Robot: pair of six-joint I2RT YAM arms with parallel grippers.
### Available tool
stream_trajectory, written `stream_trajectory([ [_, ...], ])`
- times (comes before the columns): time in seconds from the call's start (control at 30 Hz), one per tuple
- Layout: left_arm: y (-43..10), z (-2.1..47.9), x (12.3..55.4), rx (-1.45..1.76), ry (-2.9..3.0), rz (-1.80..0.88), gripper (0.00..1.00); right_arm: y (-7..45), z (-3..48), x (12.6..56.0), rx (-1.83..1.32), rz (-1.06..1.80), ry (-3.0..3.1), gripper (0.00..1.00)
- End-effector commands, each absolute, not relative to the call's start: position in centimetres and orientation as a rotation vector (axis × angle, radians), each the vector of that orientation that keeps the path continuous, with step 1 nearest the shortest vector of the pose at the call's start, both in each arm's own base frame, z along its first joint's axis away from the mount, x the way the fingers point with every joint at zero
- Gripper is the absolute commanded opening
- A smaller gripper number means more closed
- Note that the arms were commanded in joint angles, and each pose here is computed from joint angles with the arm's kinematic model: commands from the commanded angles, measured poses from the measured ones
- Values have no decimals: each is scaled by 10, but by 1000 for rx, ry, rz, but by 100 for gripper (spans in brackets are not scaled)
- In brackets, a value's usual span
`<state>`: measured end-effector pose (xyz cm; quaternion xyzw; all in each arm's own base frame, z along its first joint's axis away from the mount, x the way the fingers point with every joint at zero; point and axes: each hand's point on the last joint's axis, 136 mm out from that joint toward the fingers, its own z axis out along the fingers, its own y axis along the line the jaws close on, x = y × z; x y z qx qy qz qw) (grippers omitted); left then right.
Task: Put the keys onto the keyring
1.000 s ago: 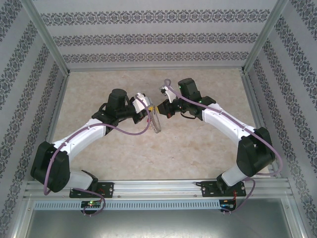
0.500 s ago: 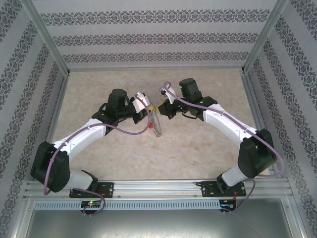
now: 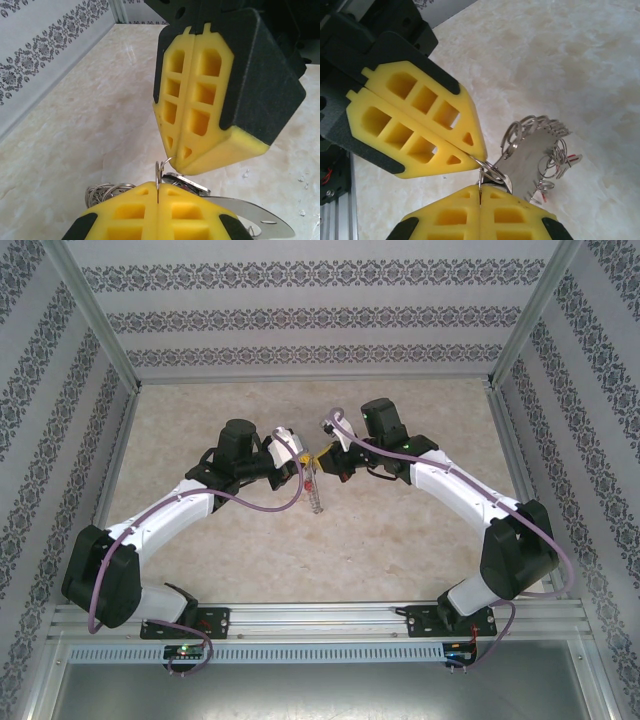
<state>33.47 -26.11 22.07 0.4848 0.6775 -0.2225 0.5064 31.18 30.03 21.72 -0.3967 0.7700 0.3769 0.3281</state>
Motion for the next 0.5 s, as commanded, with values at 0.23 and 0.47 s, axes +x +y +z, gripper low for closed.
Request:
stream_trajectory([
  [0.23, -270, 237, 331, 1183, 1565, -573, 0, 310, 240, 297, -1144, 990, 1880, 0],
  [0.47, -268, 237, 327, 1177, 1548, -568, 0, 296, 238, 304, -1090, 933, 1902, 0],
])
